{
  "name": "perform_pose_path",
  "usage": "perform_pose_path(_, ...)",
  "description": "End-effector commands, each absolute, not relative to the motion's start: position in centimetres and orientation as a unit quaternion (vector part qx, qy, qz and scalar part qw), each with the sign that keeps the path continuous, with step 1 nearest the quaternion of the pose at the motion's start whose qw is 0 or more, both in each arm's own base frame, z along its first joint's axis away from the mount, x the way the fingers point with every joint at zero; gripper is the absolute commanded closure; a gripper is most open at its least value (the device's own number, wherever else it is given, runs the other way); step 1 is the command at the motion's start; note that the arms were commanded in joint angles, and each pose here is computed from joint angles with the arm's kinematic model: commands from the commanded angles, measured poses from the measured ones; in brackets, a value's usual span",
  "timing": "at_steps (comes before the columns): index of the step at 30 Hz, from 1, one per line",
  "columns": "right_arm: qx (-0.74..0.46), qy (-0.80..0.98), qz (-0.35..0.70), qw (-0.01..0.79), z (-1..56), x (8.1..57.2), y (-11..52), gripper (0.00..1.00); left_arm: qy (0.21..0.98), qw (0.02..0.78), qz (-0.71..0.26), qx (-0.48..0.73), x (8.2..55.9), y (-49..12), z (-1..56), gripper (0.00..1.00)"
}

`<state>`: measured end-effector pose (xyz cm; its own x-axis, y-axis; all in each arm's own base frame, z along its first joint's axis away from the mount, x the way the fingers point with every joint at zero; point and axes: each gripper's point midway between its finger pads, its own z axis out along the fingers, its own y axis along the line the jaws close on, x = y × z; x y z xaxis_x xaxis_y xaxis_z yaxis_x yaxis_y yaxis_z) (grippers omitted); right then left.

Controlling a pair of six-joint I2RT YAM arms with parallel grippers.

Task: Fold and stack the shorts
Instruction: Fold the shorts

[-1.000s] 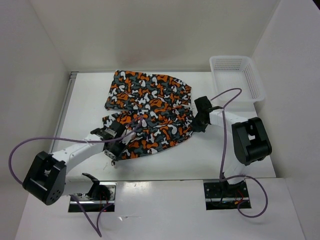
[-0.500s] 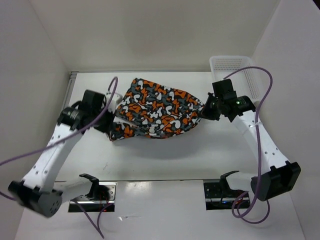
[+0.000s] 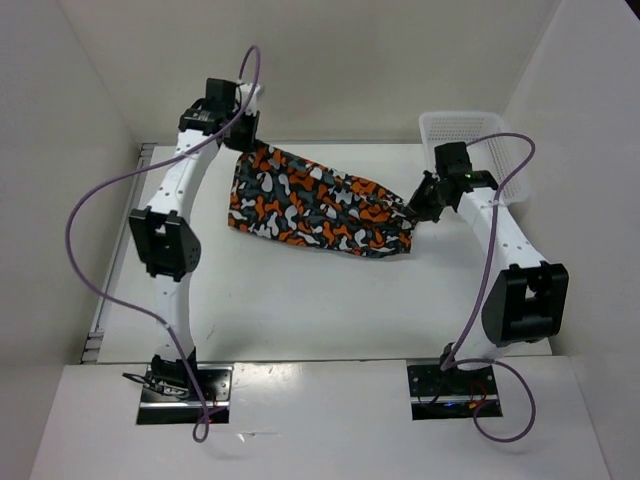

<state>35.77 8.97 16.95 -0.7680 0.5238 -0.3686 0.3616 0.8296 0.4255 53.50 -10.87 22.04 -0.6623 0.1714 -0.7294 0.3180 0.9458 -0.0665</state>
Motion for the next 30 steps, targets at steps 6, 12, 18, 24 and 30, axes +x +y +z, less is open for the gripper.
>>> perform_pose_path(6,0.317,0.888,0.224,0.248,15.6,41.7,7.5,1.0,0.87,0.461,-0.095,0.149,61.5,-13.6,22.5,1.0)
perform_pose_path(12,0.361,0.859,0.223,0.286,16.1,44.8,5.4,0.78,0.856,0.48,-0.104,0.163,63.7,-16.2,19.8,0.93)
perform_pose_path(18,0.364,0.839,0.213,0.345,19.1,47.2,4.2,0.3,0.841,0.508,-0.096,0.16,66.0,-16.9,18.3,0.27)
perform_pose_path(24,0.343,0.84,0.167,0.386,22.6,45.4,2.5,0.15,0.847,0.506,-0.084,0.136,65.2,-12.5,21.3,0.04)
perform_pose_path(30,0.312,0.888,0.136,0.31,16.6,39.5,4.3,0.08,0.9,0.4,-0.128,0.121,59.4,-8.6,20.2,0.01)
